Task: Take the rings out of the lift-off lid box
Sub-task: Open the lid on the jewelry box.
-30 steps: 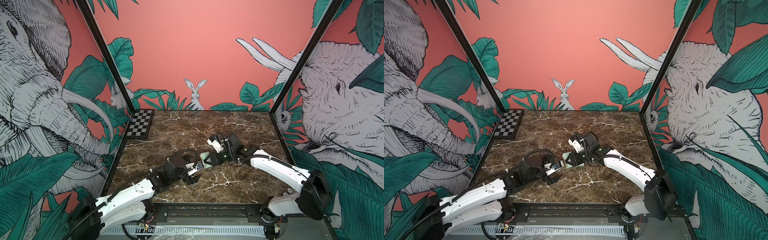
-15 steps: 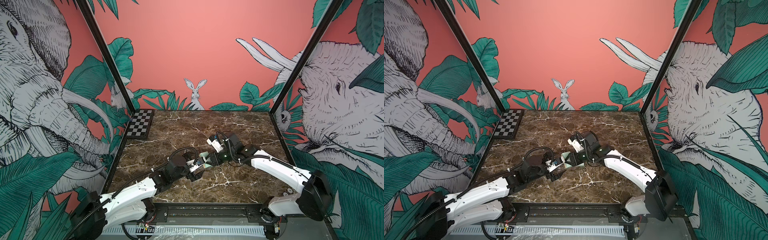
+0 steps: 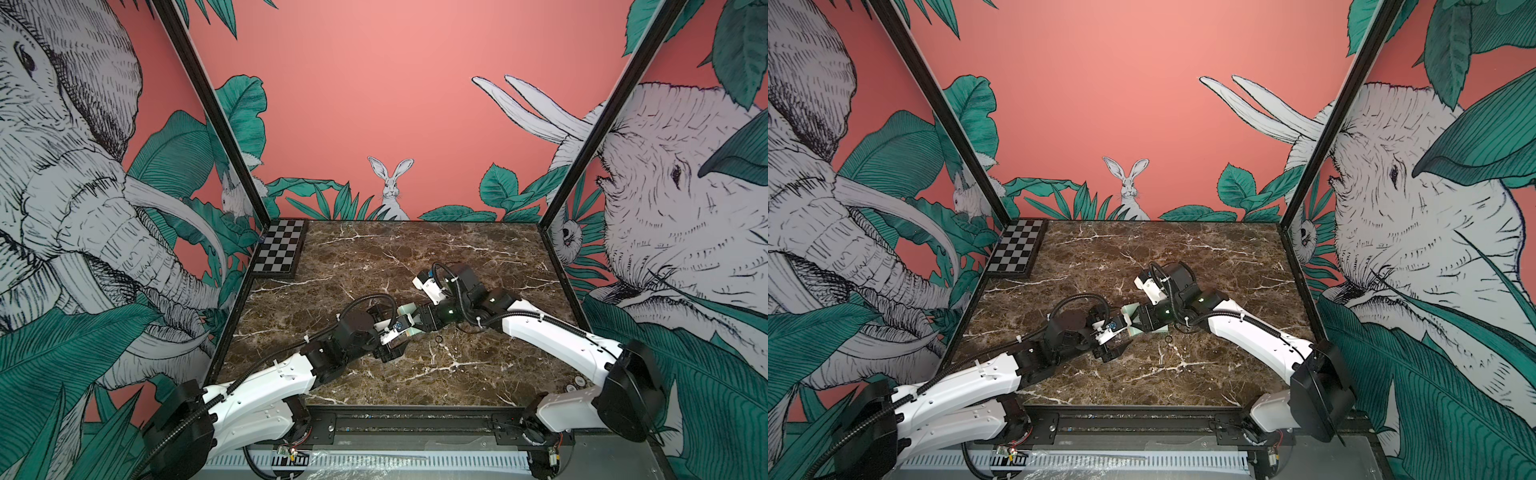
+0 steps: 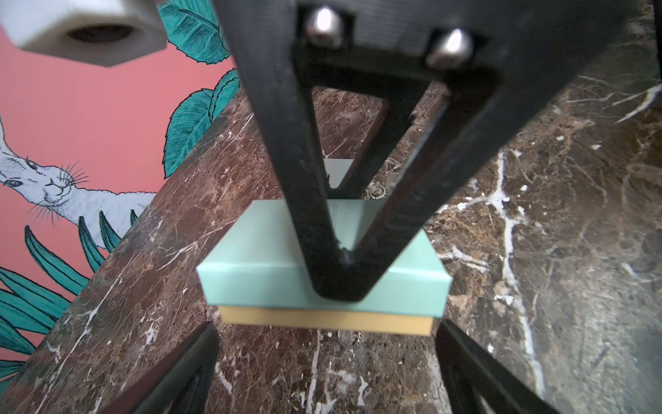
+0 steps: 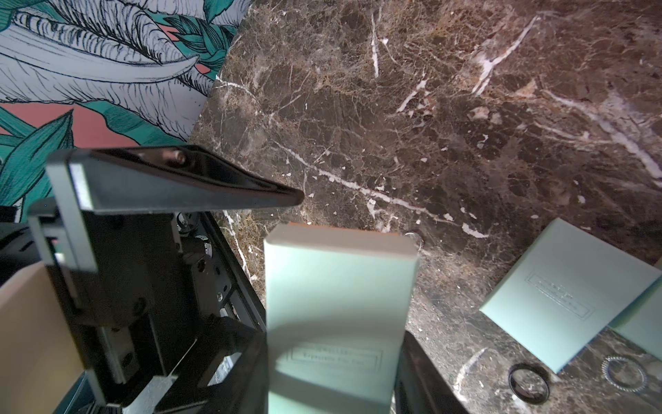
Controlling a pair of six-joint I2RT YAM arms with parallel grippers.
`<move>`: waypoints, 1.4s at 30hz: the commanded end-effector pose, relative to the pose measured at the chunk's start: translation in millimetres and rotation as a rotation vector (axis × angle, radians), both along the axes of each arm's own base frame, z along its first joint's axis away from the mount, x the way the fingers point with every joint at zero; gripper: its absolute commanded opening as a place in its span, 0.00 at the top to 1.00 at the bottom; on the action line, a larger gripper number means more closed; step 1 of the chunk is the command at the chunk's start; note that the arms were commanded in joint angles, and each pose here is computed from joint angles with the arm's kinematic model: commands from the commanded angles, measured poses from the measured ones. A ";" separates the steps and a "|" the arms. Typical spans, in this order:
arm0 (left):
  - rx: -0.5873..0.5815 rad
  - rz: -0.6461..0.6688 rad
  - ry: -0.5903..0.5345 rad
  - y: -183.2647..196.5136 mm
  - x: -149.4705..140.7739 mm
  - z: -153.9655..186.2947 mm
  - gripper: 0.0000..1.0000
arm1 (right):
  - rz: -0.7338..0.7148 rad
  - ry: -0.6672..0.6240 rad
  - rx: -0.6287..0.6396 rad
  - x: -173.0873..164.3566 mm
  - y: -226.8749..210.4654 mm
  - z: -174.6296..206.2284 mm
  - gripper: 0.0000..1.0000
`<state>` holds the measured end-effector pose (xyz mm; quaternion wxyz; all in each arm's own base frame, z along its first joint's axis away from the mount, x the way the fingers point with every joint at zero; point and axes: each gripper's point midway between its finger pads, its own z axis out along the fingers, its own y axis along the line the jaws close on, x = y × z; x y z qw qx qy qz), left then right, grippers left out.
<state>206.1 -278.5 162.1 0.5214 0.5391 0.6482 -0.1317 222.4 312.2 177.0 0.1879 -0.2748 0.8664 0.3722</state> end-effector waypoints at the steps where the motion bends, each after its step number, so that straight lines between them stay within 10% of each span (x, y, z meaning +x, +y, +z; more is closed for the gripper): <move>1: -0.031 0.012 -0.051 -3.1 8.3 19.6 0.08 | 0.021 -0.020 0.033 -2.9 4.5 8.2 0.61; 42: 0.018 -0.024 -0.053 -2.2 3.4 14.3 0.24 | 0.057 -0.032 0.021 -11.9 10.6 8.9 0.65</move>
